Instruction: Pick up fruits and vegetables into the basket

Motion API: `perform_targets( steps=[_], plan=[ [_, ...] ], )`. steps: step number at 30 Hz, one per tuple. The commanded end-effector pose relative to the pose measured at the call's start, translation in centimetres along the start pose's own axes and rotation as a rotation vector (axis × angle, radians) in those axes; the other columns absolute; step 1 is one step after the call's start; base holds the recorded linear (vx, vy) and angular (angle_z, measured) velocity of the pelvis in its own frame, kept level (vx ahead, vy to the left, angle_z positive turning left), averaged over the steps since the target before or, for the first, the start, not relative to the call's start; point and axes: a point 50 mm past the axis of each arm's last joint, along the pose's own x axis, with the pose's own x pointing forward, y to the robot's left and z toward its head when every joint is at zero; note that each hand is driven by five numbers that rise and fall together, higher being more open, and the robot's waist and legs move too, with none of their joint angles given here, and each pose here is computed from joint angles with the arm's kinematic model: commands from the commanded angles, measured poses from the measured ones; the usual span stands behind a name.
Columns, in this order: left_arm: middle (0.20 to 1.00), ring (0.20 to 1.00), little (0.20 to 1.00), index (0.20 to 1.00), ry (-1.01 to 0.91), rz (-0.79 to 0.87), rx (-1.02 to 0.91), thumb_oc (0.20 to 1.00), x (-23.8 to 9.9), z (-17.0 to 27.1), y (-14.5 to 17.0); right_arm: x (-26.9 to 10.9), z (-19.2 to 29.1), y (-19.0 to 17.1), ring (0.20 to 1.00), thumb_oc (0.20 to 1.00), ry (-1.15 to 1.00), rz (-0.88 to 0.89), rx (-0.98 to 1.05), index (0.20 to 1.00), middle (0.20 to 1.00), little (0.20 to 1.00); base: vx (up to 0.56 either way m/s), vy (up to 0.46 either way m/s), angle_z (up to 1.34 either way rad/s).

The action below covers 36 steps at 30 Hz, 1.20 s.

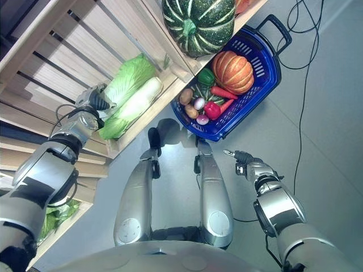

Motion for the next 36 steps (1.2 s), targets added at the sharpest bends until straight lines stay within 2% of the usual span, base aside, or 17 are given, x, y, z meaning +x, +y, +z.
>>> perform_targets(
  steps=[1, 11, 24, 27, 29, 36],
  plan=[
    [0.200, 0.200, 0.200, 0.200, 0.072, -0.019, -0.140, 0.200, -0.7, -1.1, -1.9, -0.1, -1.9, -1.3, 1.000, 1.000, 0.050, -0.045, 0.001, 1.000, 1.000, 1.000, 0.00, 0.000, 0.00],
    [0.200, 0.200, 0.200, 0.200, -0.024, 0.110, -0.534, 0.200, -0.6, -0.2, 0.0, -0.4, -0.4, -3.2, 1.000, 1.000, -0.100, -0.160, 0.212, 1.000, 1.000, 1.000, 0.00, 0.000, 0.00],
    [0.200, 0.200, 0.200, 0.200, -0.225, 0.178, -0.807, 0.200, -1.2, 2.9, 2.0, -1.5, 3.2, -4.2, 1.000, 1.000, -0.402, -0.264, 0.468, 1.000, 1.000, 1.000, 0.00, -0.031, 0.02],
    [0.200, 0.200, 0.200, 0.200, -0.261, 0.187, -0.819, 0.200, -1.5, 3.5, 2.1, -1.8, 3.7, -4.0, 1.000, 1.000, -0.446, -0.264, 0.499, 1.000, 1.000, 1.000, 0.01, -0.024, 0.06],
    [0.200, 0.200, 0.200, 0.200, -0.374, 0.199, -0.843, 0.200, -2.3, 5.1, 2.5, -2.5, 4.9, -3.7, 1.000, 1.000, -0.545, -0.265, 0.553, 1.000, 1.000, 1.000, 0.00, -0.037, 0.05],
    [0.200, 0.200, 0.200, 0.200, -0.564, 0.220, -0.839, 0.200, -4.1, 7.6, 3.0, -5.4, 9.1, -2.8, 1.000, 1.000, -0.819, -0.239, 0.643, 1.000, 1.000, 1.000, 0.00, -0.008, 0.03]
  ],
)
